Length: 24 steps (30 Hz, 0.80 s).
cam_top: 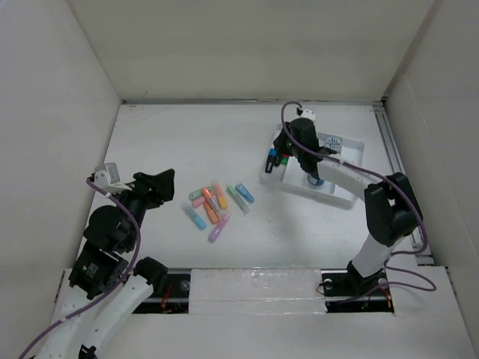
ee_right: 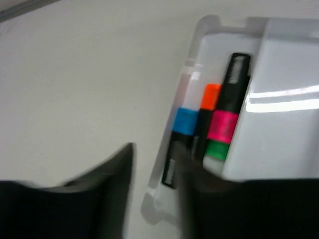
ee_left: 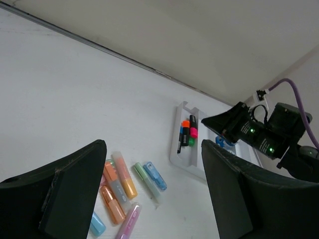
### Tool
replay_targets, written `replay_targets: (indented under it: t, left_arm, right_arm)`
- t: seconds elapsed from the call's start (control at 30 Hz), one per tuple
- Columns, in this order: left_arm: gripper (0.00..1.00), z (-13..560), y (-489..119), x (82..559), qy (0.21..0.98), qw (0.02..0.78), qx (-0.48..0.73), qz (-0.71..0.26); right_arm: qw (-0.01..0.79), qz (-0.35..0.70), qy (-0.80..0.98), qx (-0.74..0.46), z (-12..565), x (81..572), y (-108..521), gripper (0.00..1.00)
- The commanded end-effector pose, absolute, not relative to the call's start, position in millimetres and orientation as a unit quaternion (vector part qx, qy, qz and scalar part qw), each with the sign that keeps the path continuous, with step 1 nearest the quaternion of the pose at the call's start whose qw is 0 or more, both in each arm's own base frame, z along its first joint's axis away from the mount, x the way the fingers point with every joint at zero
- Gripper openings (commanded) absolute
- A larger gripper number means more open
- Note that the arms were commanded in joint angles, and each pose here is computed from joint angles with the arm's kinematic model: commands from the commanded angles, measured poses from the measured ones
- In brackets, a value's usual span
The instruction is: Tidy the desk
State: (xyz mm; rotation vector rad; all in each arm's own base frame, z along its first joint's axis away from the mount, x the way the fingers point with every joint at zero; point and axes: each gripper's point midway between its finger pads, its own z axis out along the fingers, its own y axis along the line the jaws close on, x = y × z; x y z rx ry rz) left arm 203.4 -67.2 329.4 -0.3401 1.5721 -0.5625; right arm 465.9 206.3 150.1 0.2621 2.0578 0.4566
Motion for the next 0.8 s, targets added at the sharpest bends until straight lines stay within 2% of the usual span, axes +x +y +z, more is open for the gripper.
replay_targets:
  t: [0.0,0.07,0.27,0.3,0.33,0.37,0.4,0.5,0.77]
  left_arm:
    - [0.73,337.5,-69.1,203.9,0.682,0.670,-0.144,-0.257]
    - [0.73,337.5,-69.1,204.4,0.682,0.670,-0.145,-0.256]
    - [0.71,336.1,-72.9,205.6,0.685,0.667,-0.137,-0.259]
    - [0.70,336.5,-72.9,205.6,0.685,0.667,-0.137,-0.259]
    - [0.69,336.6,-73.1,206.0,0.685,0.667,-0.136,-0.258]
    - [0.68,335.6,-73.2,206.2,0.686,0.666,-0.137,-0.258]
    - [0.68,335.9,-73.8,206.0,0.686,0.666,-0.136,-0.260]
    - [0.67,335.3,-73.9,206.7,0.687,0.665,-0.136,-0.258]
    - [0.68,335.1,-74.4,207.3,0.688,0.665,-0.135,-0.258]
  right_arm:
    - [0.503,0.247,0.827,0.048,173.7,435.1,260.5,0.24]
    - [0.488,0.274,0.829,-0.004,168.2,402.1,299.6,0.01]
    - [0.469,0.264,0.835,-0.117,139.7,317.9,380.1,0.00]
    - [0.462,0.261,0.838,-0.129,131.7,310.9,390.1,0.13]
    - [0.457,0.258,0.840,-0.138,127.7,303.7,396.7,0.21]
    - [0.450,0.257,0.840,-0.161,119.8,285.4,413.6,0.44]
    - [0.448,0.255,0.842,-0.162,116.3,286.4,415.8,0.44]
    - [0.441,0.247,0.845,-0.174,105.5,277.5,429.3,0.54]
    - [0.433,0.218,0.853,-0.192,84.4,293.0,457.9,0.50]
